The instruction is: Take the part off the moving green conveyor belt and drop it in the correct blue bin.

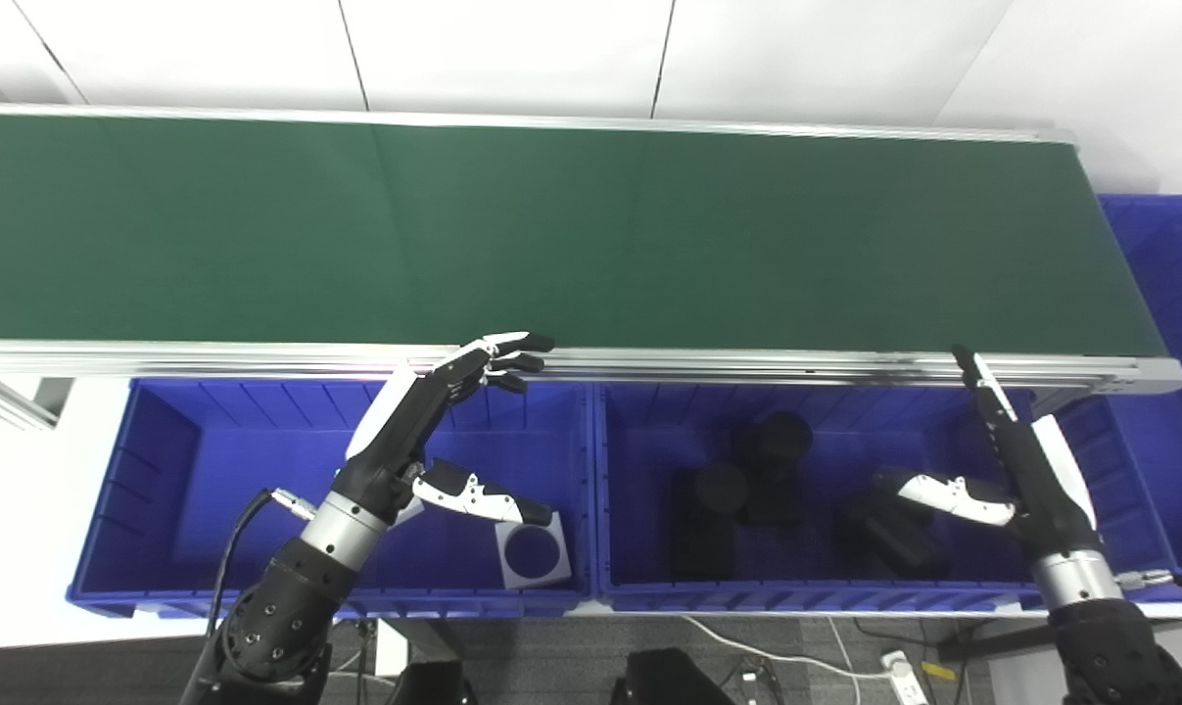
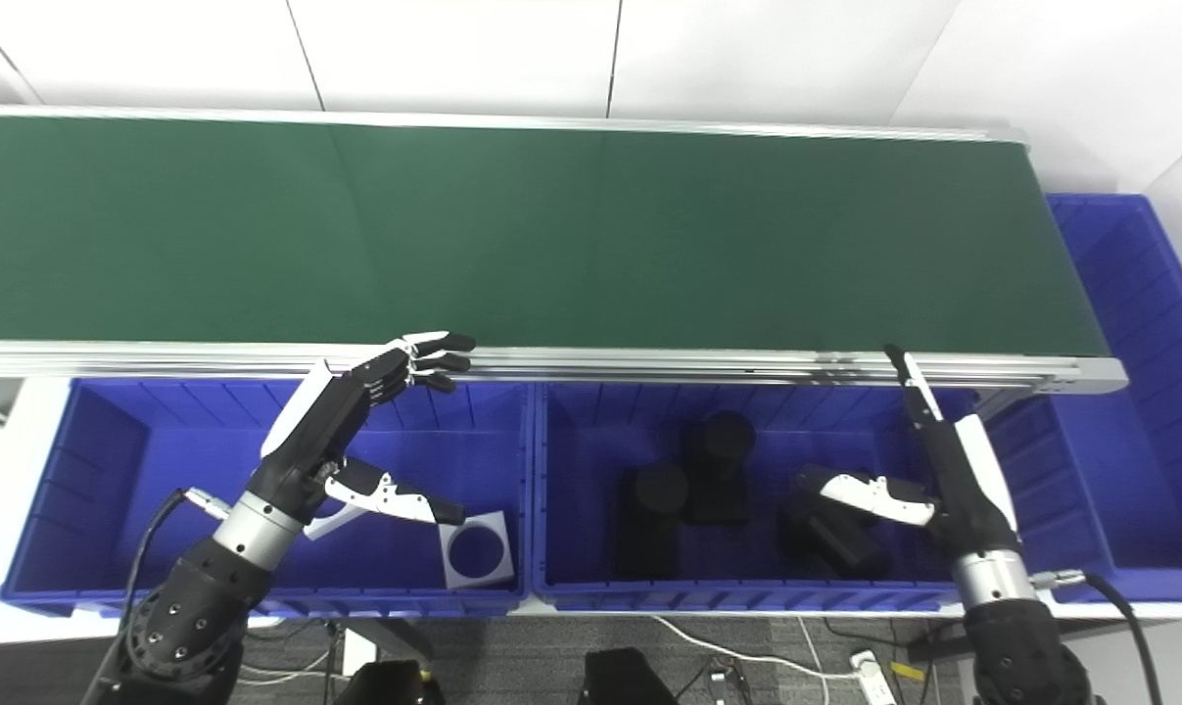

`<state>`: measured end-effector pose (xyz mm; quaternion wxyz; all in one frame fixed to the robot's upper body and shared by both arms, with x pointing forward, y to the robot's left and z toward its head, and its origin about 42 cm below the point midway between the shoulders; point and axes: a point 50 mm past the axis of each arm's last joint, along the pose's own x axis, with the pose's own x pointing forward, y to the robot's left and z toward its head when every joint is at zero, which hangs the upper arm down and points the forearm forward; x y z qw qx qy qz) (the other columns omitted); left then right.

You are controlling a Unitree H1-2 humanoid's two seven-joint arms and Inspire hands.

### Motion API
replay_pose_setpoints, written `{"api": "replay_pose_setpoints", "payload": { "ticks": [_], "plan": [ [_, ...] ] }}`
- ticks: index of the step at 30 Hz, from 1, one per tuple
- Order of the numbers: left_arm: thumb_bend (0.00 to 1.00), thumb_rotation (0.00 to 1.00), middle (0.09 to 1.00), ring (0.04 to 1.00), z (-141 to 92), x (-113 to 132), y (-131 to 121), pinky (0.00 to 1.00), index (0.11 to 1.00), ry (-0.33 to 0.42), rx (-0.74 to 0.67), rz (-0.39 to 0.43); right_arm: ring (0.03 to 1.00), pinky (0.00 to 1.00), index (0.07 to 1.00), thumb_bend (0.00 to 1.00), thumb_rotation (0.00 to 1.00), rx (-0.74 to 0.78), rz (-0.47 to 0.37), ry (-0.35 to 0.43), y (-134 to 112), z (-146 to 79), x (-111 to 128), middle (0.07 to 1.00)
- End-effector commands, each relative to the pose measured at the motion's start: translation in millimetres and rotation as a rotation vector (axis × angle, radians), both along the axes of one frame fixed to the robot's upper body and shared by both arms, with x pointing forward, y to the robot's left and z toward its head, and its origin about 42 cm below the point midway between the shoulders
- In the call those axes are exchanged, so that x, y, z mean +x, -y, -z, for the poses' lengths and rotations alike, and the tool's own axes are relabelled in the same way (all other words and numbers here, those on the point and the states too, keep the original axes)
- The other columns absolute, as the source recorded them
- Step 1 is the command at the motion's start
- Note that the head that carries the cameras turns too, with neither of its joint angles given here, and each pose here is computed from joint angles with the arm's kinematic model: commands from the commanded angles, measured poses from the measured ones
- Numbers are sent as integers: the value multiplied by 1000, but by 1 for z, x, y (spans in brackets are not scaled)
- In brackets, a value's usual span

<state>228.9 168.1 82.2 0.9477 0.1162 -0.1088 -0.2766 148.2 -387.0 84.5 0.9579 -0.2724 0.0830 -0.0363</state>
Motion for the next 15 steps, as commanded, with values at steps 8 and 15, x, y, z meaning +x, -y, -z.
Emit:
{"api": "replay_pose_setpoints", "payload": {
  "ticks": [8, 15],
  "plan": [
    [1000, 151, 827, 759, -1, 3, -2, 668, 783, 51, -29, -4, 842, 734, 904, 1000, 409, 192, -118, 284, -43, -38, 14, 942],
    [1000, 162, 830, 763, 6, 0, 4, 670, 784, 52, -26, -9, 847, 740, 911, 1000, 411, 298, -246, 323, -85, -49, 21, 925]
  ]
}}
